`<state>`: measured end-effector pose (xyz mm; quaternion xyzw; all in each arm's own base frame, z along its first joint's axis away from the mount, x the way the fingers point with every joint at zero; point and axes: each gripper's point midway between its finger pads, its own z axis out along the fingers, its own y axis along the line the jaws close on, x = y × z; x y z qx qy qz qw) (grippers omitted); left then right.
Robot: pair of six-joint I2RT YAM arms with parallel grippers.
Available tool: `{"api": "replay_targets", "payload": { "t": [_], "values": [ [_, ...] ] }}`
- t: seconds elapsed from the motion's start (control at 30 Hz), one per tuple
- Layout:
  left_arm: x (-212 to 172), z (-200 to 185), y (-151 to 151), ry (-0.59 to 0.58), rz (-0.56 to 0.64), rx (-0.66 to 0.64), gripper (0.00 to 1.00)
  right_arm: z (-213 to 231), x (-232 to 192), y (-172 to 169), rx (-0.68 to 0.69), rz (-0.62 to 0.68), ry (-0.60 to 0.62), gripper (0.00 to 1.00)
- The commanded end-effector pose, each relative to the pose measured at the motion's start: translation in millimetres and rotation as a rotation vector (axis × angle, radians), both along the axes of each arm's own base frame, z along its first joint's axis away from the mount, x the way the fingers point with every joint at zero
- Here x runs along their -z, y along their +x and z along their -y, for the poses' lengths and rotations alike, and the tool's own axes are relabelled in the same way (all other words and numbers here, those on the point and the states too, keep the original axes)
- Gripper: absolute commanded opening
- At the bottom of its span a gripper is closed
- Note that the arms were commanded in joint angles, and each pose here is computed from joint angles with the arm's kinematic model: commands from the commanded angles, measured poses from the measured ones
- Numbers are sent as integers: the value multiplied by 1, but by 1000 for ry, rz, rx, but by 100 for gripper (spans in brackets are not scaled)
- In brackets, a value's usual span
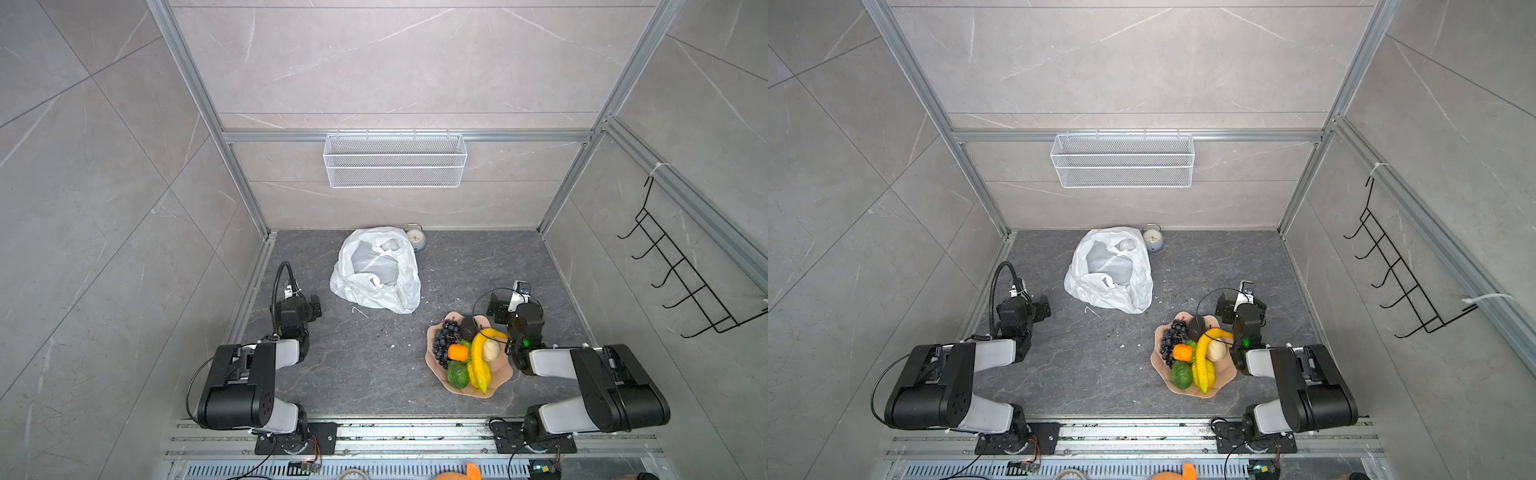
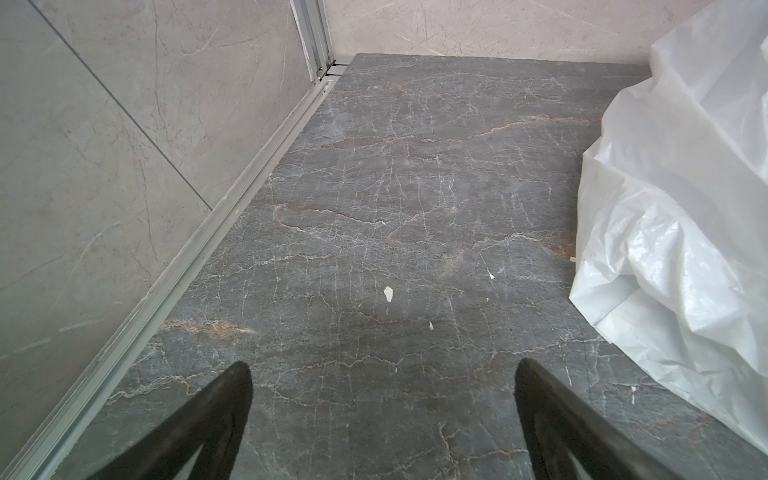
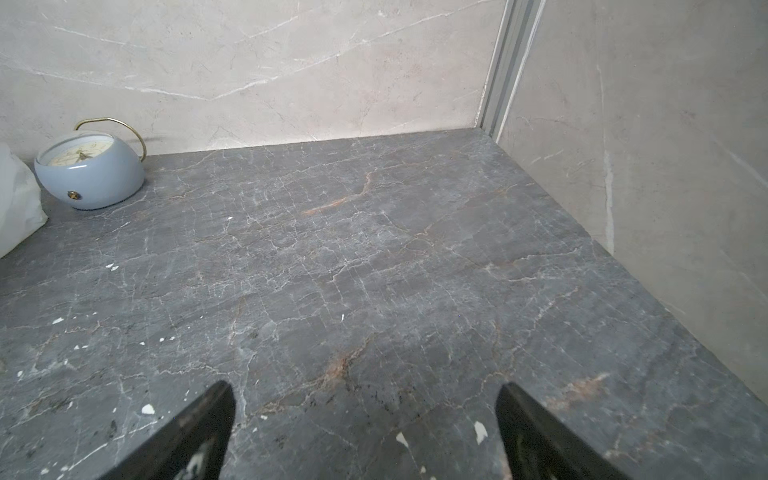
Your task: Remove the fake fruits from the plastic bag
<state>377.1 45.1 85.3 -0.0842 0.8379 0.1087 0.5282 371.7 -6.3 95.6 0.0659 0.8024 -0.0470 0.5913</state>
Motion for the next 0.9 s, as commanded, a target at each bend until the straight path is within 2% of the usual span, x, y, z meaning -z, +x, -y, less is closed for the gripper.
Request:
{"api": "replay_targets", "payload": {
  "t": [0.0,0.1,0.17,0.87],
  "values": [
    [-11,-1,7,-14,40,-6,100,-3,-2,5,-18,6,-7,100],
    [-11,0,8,-15,41,-6,100,-2,-2,9,-11,7,-19,100],
    [-11,-1,8,-14,40,-6,100,-5,1,11,-7,-38,-33,100],
    [-11,0,8,-15,40,-6,100,-6,0,11,-8,-30,-38,99]
  ]
}}
